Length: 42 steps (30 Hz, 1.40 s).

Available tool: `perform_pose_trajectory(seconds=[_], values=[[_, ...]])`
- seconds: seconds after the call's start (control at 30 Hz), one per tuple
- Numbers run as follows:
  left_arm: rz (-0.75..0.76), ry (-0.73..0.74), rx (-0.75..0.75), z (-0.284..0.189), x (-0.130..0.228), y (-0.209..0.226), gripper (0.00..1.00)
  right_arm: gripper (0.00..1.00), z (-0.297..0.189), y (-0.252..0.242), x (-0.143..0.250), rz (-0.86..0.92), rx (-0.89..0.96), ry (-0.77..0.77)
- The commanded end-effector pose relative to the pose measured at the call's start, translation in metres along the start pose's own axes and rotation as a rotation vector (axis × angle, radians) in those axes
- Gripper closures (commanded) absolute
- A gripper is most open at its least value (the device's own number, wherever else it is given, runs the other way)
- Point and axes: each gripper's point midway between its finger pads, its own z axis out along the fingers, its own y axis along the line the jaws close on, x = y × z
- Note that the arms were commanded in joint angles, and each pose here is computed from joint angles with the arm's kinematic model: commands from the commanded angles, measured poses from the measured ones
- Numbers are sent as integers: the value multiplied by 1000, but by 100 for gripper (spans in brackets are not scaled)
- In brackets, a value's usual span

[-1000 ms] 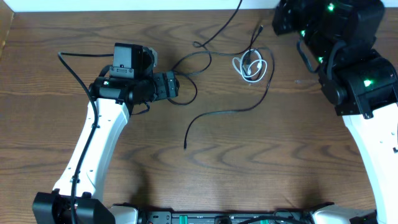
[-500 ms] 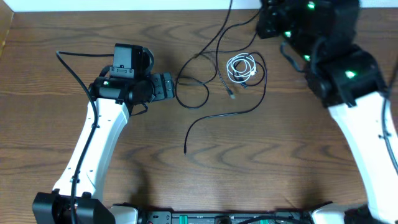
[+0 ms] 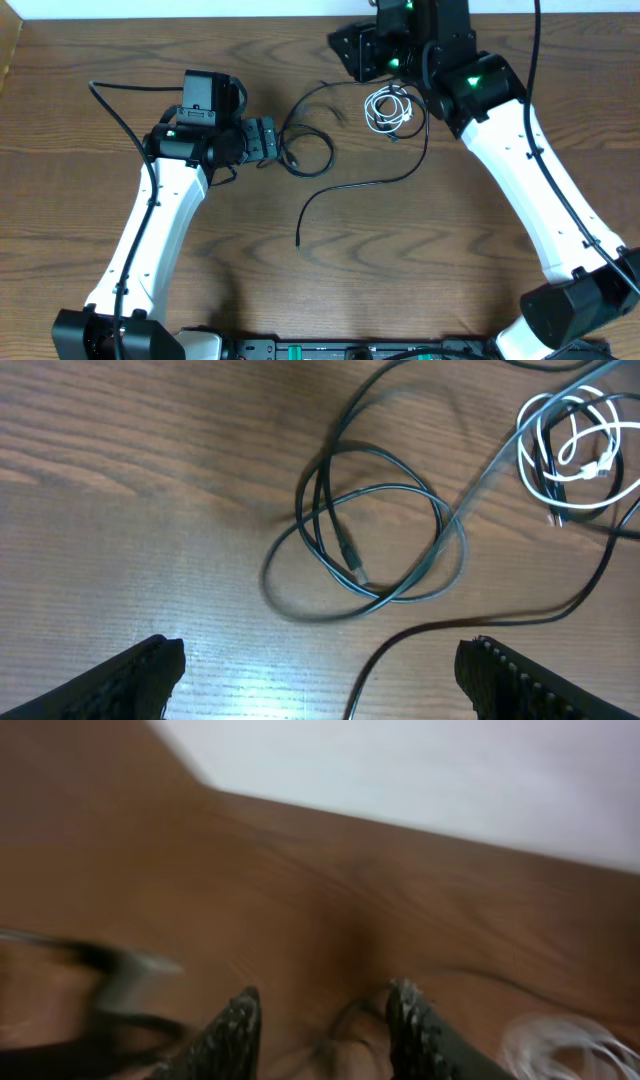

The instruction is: Untangle cables

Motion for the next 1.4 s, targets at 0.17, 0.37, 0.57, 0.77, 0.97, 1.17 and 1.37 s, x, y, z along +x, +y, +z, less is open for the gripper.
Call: perform_pose_trajectory(seconds=[0.17, 0.37, 0.57, 0.77, 0.97, 1.17, 1.37], values=[[12, -2, -14, 1, -2, 2, 8, 62, 2, -128, 46, 29, 532, 152], [12, 4, -16, 1, -1, 3, 8, 61, 35, -157, 88, 70, 535, 286], [10, 12, -19, 1, 1, 3, 8, 61, 69, -173, 116, 82, 526, 342], [10, 15, -20, 1, 2, 3, 8, 62, 92, -194, 141, 96, 546, 390], [10, 15, -20, 1, 2, 3, 8, 62, 102, -210, 167, 122, 567, 450], [10, 15, -20, 1, 2, 4, 8, 60, 100, -214, 186, 137, 579, 496], [10, 15, -20, 1, 2, 4, 8, 99, 105, -190, 203, 245, 449, 539]])
